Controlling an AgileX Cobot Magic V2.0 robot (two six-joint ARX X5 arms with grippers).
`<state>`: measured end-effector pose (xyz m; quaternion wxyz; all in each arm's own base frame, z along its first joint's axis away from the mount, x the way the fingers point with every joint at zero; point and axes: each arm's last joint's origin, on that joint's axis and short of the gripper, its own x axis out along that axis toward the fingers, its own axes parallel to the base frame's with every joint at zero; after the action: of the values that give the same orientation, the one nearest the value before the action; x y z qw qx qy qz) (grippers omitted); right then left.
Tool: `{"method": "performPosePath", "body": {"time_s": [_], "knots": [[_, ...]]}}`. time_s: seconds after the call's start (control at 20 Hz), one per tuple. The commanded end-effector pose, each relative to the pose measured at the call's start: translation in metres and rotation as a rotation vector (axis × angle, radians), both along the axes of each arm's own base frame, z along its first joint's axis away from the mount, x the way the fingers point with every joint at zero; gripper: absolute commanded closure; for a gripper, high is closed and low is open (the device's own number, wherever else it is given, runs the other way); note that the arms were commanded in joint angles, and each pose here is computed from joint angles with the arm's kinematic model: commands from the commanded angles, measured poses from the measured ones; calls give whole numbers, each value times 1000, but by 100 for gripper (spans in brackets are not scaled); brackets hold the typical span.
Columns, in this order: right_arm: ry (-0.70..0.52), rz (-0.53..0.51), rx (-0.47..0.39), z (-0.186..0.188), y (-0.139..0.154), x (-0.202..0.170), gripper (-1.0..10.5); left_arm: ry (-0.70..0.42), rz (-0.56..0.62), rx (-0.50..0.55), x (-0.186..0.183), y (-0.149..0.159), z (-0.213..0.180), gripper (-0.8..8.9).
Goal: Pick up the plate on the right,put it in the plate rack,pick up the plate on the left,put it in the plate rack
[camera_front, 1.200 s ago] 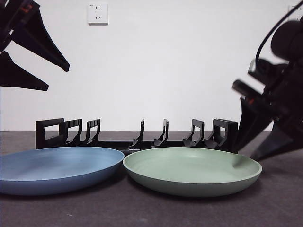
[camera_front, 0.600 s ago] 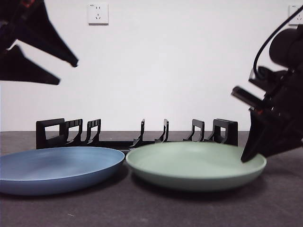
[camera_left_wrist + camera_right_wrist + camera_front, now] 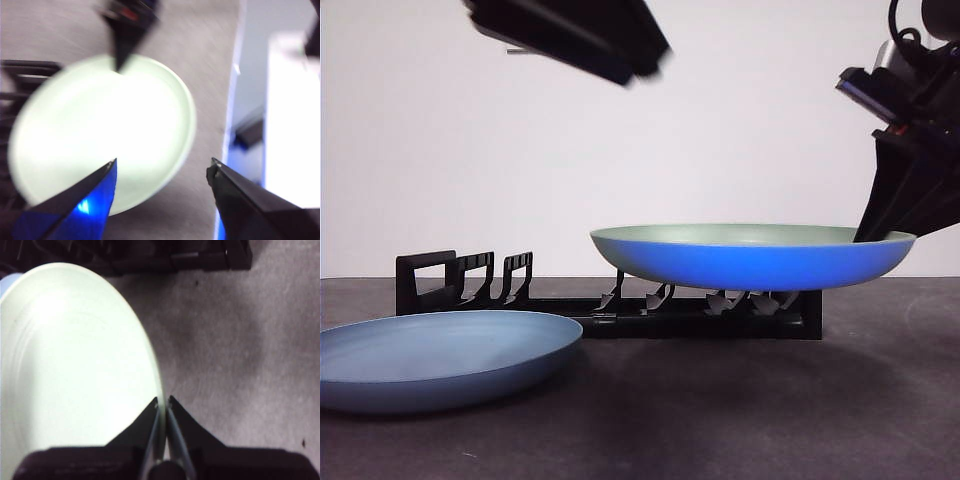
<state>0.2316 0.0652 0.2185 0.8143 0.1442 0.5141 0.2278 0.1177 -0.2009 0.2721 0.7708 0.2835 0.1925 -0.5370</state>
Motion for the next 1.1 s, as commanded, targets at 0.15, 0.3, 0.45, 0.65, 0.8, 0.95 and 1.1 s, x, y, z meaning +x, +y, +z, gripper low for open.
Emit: {"method": "performPosePath", "body": {"time_s": [0.15,0.3,0.45,0.65,0.8,0.95,1.1], "knots": [[-8,12,6,4,0,-1,959,-42,-45,149,-5,-31,-31,503],[8,28,23,4,1,-3,959,-101,-37,212,1,-47,-50,503],[13,42,45,4,1,-3,959,-97,-42,232,5,-56,-64,504],[13,42,44,4,1,-3,959,-120,-70,245,6,-59,-68,749],[10,42,40,4,1,-3,959,-151,-107,252,4,-61,-67,822],[10,42,40,4,1,-3,959,-155,-117,250,1,-62,-67,822],[-3,39,38,5,1,-2,940,-157,-124,247,-1,-64,-67,822]]}}
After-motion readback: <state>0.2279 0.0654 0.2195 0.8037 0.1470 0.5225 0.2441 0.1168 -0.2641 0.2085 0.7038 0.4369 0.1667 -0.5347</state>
